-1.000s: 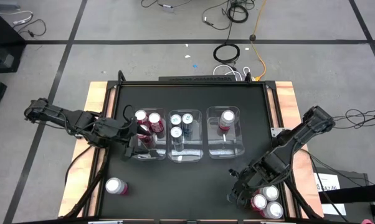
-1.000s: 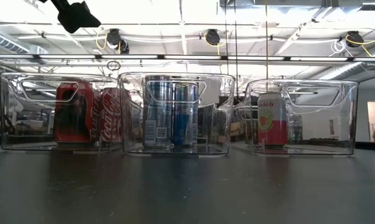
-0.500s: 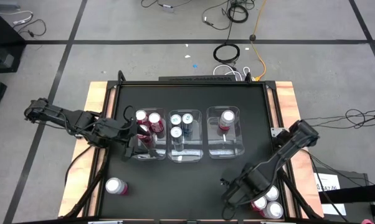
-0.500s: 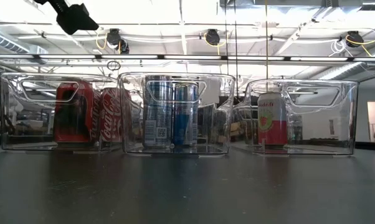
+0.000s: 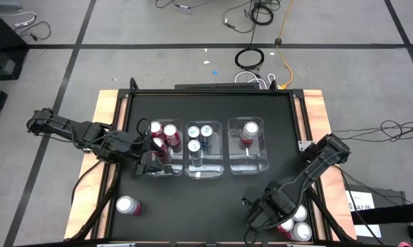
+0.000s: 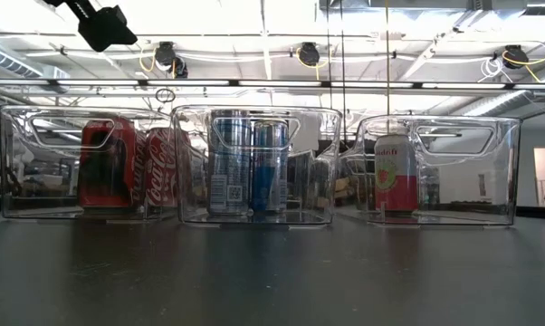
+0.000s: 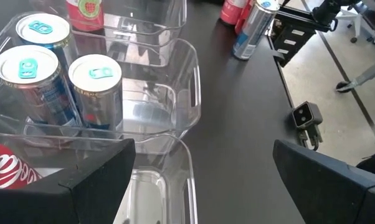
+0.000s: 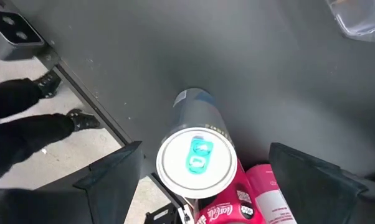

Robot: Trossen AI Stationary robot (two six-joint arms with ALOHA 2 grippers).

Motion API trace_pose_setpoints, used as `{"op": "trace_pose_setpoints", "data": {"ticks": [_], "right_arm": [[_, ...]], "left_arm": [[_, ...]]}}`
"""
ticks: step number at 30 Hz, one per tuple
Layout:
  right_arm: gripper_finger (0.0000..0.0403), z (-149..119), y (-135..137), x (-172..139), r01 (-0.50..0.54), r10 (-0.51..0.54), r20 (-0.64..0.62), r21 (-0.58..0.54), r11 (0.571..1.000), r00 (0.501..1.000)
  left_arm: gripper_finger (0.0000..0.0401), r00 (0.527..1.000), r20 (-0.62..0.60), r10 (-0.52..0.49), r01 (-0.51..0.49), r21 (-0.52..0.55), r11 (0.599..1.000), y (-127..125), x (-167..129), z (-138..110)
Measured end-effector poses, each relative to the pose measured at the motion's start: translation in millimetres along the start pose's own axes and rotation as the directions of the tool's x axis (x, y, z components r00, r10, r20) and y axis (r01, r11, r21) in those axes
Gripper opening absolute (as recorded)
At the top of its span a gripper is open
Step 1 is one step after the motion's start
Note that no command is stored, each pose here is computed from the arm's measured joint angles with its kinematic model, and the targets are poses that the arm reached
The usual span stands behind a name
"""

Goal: Sort soda cans
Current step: Put the blue soda can into the middle transparent bin

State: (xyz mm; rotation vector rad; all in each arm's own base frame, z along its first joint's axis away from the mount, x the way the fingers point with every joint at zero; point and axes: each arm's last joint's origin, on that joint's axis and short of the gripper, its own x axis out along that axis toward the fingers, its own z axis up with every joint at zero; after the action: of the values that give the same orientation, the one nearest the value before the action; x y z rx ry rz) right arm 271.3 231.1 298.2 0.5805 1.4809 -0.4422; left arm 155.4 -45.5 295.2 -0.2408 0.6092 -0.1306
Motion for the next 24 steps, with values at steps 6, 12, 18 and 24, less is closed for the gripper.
{"op": "trace_pose_setpoints", "data": {"ticks": [6,12,18,24], "right_arm": [[0.0338,-1,1,2,0.003,-0.003,-0.004,-0.007,1.000,1.000],[0.0338,-7,0,17,0.028,-0.028,-0.013,-0.005,1.000,1.000],[0.0338,-9,0,30,0.024,-0.024,-0.014,-0.009,1.000,1.000],[0.0338,-9,-2,45,0.019,-0.019,-0.018,-0.012,1.000,1.000]], "left_arm": [[0.0388,1.000,0.005,-0.002,0.002,-0.001,1.000,0,0,0],[0.0388,1.000,0.006,-0.002,0.002,-0.007,1.000,0,0,1],[0.0388,1.000,0.012,-0.004,0.004,-0.009,1.000,0,0,1],[0.0388,1.000,0.014,-0.005,0.005,-0.010,1.000,0,0,1]]}}
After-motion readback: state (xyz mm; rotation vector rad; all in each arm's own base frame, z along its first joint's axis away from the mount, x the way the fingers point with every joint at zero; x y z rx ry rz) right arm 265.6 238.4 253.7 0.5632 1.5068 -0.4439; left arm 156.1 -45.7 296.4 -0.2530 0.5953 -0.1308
